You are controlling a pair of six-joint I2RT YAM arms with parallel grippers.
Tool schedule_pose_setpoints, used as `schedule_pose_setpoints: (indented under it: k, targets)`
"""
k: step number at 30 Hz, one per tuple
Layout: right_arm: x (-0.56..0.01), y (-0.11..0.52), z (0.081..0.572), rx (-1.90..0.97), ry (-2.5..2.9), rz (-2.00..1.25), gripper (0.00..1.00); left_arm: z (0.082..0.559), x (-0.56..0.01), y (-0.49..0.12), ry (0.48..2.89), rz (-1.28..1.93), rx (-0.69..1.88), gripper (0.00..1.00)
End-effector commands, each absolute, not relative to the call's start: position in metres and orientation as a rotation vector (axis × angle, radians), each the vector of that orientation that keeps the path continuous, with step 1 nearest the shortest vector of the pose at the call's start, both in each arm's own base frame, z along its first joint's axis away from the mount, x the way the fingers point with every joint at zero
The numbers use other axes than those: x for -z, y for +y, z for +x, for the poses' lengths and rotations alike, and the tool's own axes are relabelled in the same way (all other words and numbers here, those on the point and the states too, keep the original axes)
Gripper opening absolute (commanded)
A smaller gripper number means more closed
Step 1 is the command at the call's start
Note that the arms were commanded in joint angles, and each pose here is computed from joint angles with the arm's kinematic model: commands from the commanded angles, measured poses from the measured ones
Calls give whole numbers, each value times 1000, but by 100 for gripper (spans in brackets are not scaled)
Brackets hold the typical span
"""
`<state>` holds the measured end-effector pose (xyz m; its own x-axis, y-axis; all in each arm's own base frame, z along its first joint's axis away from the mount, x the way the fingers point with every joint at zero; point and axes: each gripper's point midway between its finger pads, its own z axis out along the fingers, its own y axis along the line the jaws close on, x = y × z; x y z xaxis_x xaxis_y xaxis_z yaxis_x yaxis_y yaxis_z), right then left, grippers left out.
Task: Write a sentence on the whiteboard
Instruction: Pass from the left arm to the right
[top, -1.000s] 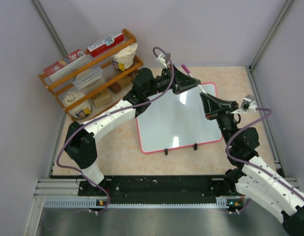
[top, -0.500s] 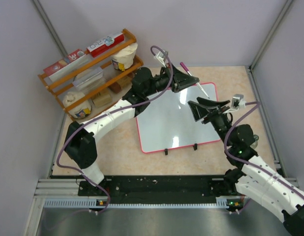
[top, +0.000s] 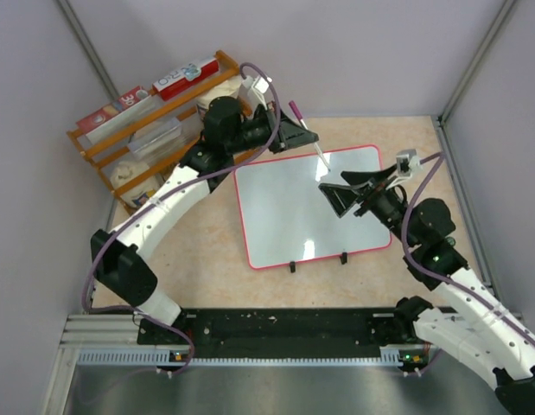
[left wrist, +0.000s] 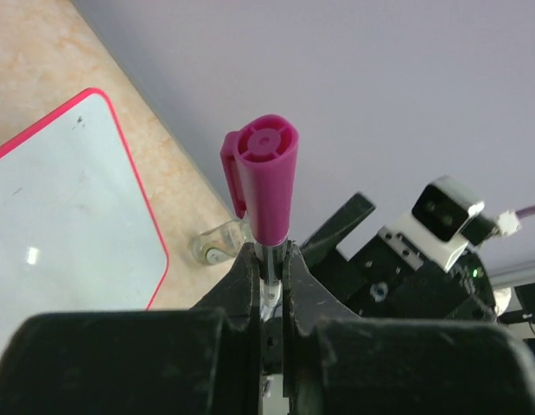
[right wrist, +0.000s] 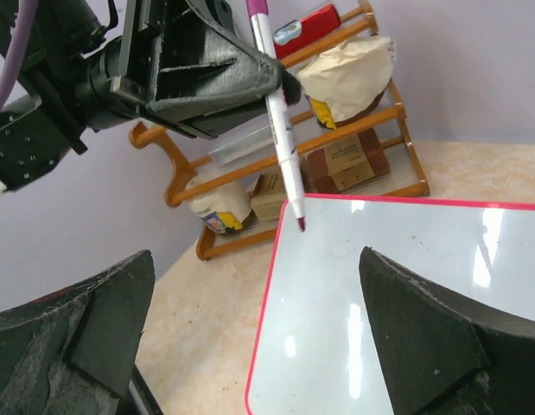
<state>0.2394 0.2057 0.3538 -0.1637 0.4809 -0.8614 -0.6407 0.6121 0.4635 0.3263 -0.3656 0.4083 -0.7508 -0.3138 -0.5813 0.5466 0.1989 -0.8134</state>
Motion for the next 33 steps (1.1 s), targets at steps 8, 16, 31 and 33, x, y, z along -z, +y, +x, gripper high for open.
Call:
schedule_pose_setpoints:
  k: [8, 16, 31, 33]
  targets:
    - [-393, 228, 233, -1259, 1423, -414, 99, 282, -414, -302, 1913, 515, 1378, 0]
    - [-397, 265, 220, -1567, 1429, -658, 97, 251, -402, -300, 1970, 711, 1446, 0]
    - [-394, 306, 205, -1821, 1430, -792, 45, 238, -388, -315, 1987, 826, 1552, 0]
    - [-391, 310, 206, -1844, 1450, -799, 37, 239, -386, -316, 1997, 819, 1554, 0]
